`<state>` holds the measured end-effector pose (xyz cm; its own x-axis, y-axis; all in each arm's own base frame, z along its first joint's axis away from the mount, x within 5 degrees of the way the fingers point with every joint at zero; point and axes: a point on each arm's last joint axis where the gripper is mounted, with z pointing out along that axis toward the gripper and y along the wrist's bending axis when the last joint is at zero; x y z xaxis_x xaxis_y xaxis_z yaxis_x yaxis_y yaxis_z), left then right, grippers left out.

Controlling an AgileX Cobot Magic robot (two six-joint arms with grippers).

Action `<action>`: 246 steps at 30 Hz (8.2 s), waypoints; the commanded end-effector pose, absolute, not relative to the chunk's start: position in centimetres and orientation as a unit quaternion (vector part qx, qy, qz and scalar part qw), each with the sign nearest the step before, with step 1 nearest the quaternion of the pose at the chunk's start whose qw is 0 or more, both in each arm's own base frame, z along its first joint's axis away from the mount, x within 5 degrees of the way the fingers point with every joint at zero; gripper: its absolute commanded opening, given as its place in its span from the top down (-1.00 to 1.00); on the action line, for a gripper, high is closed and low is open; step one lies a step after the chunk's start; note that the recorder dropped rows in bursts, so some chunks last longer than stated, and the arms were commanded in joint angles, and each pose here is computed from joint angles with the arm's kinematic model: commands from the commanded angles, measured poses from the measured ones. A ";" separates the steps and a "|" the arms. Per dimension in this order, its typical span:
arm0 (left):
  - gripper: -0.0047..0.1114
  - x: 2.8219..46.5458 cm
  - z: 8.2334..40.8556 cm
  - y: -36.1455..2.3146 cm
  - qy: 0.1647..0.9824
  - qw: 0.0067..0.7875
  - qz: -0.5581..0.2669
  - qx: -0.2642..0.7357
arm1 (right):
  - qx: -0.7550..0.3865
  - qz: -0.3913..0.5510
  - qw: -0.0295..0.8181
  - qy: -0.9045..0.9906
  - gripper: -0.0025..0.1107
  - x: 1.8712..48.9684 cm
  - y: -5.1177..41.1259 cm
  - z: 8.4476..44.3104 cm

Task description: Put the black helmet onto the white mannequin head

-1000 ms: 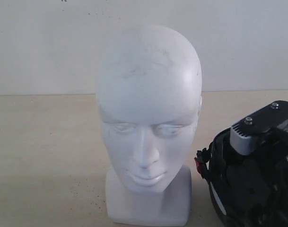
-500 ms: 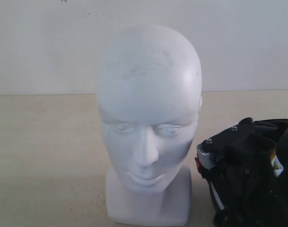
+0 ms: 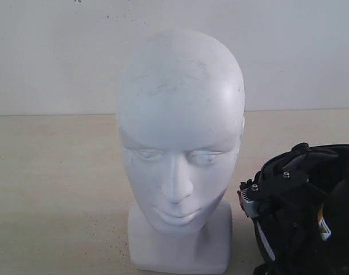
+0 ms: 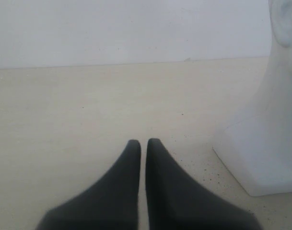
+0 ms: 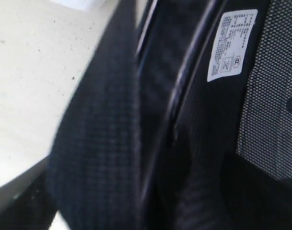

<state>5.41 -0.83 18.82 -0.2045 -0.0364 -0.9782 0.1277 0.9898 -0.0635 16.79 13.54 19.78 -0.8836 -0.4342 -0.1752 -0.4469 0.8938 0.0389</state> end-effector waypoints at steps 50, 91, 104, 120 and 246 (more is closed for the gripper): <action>0.84 5.4 18.7 -0.8 0.773 0.631 -0.064 0.029 | -0.221 0.019 0.151 0.963 -0.49 17.9 13.3 19.5; 0.84 5.4 18.7 -0.8 0.773 0.631 -0.064 0.029 | -0.253 -0.039 0.152 0.955 0.96 18.4 12.6 20.2; 0.84 5.4 18.7 -0.8 0.773 0.631 -0.064 0.029 | -0.256 -0.036 0.160 0.953 0.96 18.5 12.7 20.2; 0.84 5.4 18.7 -0.8 0.773 0.631 -0.064 0.029 | -0.254 -0.086 0.235 0.934 0.96 21.5 13.4 25.7; 0.84 5.5 22.1 -0.6 0.641 0.764 -0.068 0.016 | -0.238 0.767 0.508 0.311 0.96 9.1 19.6 43.3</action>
<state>5.60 -0.72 21.00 0.0332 -0.0683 -0.9971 0.1277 0.9898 -0.0635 9.51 20.53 42.00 -0.3889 0.5655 -0.7273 -0.9208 -0.2652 0.2861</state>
